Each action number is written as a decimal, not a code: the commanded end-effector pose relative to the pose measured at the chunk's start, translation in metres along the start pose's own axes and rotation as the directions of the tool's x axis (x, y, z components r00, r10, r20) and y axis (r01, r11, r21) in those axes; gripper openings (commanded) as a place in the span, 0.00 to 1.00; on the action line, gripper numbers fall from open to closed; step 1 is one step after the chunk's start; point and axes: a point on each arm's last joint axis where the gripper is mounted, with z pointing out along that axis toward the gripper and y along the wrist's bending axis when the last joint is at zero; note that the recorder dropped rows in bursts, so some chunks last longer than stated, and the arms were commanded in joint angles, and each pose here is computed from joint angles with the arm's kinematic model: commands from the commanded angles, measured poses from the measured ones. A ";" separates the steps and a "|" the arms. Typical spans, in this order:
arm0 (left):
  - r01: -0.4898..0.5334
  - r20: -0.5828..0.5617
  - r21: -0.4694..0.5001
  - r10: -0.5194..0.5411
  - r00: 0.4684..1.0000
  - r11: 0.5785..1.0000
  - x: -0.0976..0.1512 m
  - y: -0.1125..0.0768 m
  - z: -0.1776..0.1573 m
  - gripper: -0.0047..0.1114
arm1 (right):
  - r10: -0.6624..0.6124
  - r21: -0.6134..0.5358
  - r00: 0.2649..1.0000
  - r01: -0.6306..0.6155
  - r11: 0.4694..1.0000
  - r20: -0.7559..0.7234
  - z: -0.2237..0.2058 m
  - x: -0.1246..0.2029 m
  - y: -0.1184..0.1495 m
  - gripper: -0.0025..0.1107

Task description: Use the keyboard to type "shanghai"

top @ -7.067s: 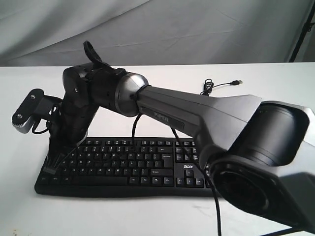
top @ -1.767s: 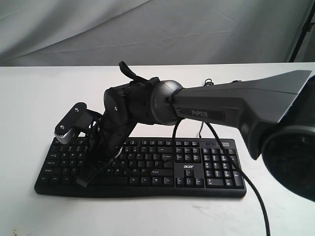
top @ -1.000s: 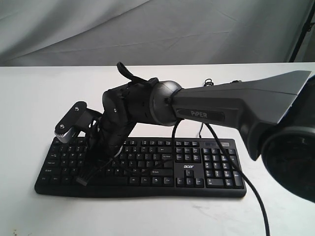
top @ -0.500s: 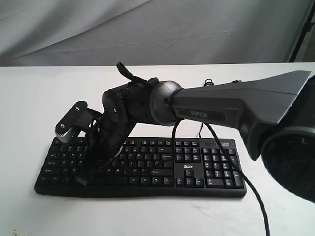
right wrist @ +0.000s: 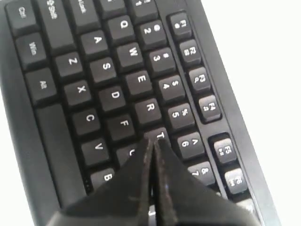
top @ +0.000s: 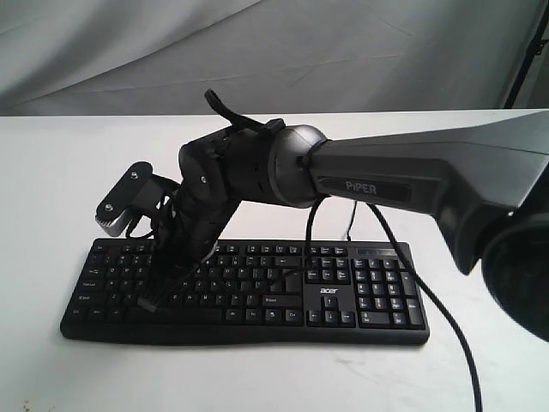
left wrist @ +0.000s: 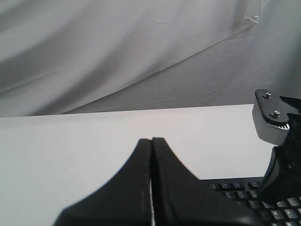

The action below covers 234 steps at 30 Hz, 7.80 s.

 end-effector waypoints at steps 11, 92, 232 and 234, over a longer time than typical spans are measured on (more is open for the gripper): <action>0.004 0.006 0.007 -0.004 1.000 1.000 0.000 0.000 0.000 0.04 | 0.023 0.013 1.000 -0.023 1.000 -0.007 -0.007 0.015 -0.004 0.02; 0.004 0.006 0.007 -0.004 1.000 1.000 0.000 0.000 0.000 0.04 | -0.109 -0.016 0.991 0.111 0.994 0.083 0.010 -0.033 0.011 0.02; 0.004 0.006 0.007 -0.004 1.000 1.000 0.000 0.000 0.000 0.04 | 0.024 0.103 0.990 -0.038 0.994 0.138 -0.070 0.033 -0.023 0.02; 0.004 0.006 0.007 -0.004 1.000 1.000 0.000 0.000 0.000 0.04 | 0.021 0.119 0.988 -0.040 0.992 0.154 -0.085 0.033 -0.022 0.02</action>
